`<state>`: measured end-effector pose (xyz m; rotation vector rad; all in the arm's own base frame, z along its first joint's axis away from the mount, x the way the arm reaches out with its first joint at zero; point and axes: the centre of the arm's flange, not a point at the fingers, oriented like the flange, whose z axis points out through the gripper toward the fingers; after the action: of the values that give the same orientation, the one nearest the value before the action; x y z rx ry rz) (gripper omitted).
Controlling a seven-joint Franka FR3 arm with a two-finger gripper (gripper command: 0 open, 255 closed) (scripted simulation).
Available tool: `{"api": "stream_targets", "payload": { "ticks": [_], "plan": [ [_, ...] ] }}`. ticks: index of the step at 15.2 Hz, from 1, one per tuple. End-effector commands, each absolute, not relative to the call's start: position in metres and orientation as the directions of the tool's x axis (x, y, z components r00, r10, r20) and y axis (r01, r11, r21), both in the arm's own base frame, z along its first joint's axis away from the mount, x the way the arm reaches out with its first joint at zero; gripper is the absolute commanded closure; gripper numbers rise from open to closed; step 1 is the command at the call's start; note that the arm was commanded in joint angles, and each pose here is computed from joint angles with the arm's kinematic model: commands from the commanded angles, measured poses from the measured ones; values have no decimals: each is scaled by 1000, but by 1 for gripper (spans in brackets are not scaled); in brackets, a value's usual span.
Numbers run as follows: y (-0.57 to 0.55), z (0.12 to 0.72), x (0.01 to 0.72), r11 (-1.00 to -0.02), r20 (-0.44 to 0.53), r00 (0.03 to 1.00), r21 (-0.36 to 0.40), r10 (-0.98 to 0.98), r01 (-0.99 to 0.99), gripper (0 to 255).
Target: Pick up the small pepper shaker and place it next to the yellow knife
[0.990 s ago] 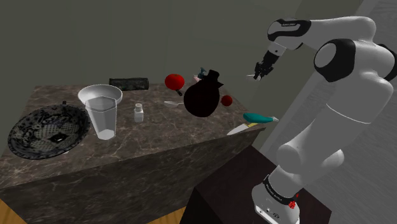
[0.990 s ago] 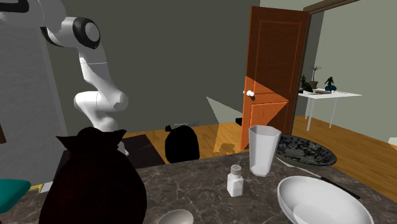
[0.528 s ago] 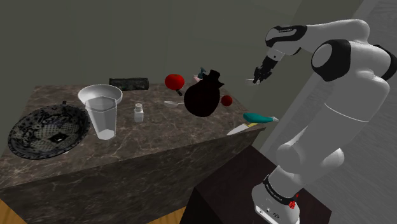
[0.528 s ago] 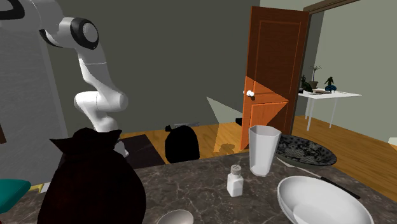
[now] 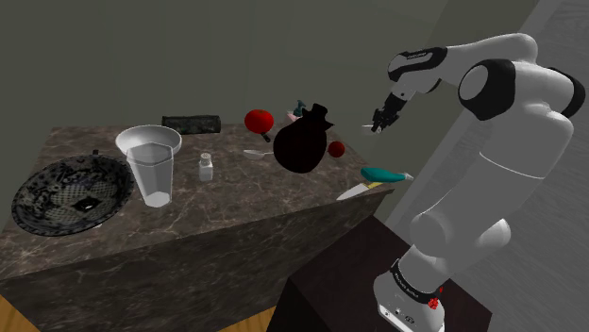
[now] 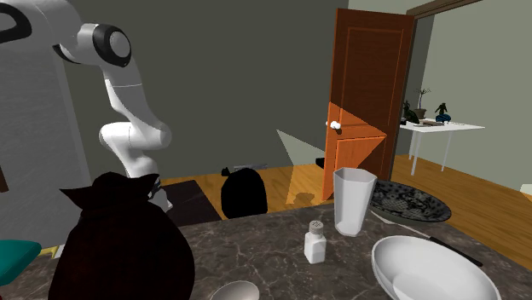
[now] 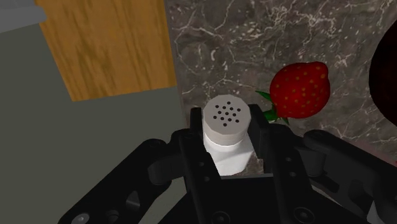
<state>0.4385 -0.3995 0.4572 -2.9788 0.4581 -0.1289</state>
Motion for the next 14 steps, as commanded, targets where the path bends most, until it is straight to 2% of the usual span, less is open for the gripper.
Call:
{"api": "stream_targets", "payload": {
  "ticks": [1,14],
  "plan": [
    [-399,446,439,-946,65,950,-136,-304,-293,255],
    [-399,376,439,-946,65,950,-136,-304,-293,255]
  ]
}}
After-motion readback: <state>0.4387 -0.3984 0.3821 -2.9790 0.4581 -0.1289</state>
